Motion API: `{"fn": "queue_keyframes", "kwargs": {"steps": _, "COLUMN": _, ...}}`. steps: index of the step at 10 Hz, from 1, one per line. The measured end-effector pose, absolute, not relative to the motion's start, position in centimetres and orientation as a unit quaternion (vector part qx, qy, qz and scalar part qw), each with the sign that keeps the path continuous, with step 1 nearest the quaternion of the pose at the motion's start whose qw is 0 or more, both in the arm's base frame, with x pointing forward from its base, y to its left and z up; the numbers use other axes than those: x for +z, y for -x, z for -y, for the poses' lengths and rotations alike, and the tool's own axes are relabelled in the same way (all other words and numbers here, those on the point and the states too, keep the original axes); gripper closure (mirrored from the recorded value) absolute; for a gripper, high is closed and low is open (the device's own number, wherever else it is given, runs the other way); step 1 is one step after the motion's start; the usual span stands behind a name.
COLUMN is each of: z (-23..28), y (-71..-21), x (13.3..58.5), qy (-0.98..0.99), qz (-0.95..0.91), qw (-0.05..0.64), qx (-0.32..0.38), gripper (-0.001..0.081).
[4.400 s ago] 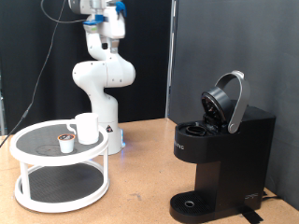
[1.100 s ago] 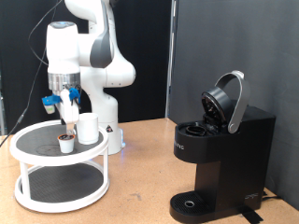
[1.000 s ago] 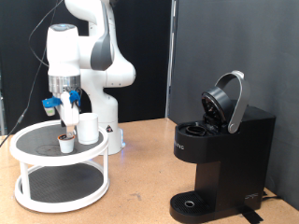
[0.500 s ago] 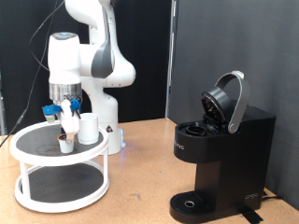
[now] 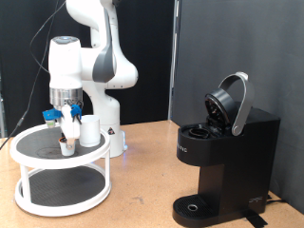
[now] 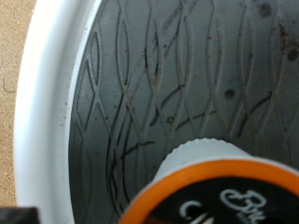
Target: Make a cup of coffee with the keurig machine
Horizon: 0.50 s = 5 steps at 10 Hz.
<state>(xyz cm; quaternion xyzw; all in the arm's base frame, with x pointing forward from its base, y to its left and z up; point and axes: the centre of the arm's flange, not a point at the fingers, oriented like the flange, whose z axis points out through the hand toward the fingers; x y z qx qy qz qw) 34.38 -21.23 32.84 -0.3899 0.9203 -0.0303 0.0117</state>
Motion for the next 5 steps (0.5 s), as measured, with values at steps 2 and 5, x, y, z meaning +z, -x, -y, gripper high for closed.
{"fn": "queue_keyframes", "kwargs": {"steps": 2, "z": 21.24, "y": -34.37, "x": 32.83, "qy": 0.390, "qz": -0.920, "qw": 0.012, "qx": -0.030, "gripper": 0.0295}}
{"fn": "queue_keyframes", "kwargs": {"steps": 5, "z": 21.24, "y": -34.36, "x": 32.82, "qy": 0.391, "qz": -0.920, "qw": 0.011, "qx": -0.030, "gripper": 0.0430}}
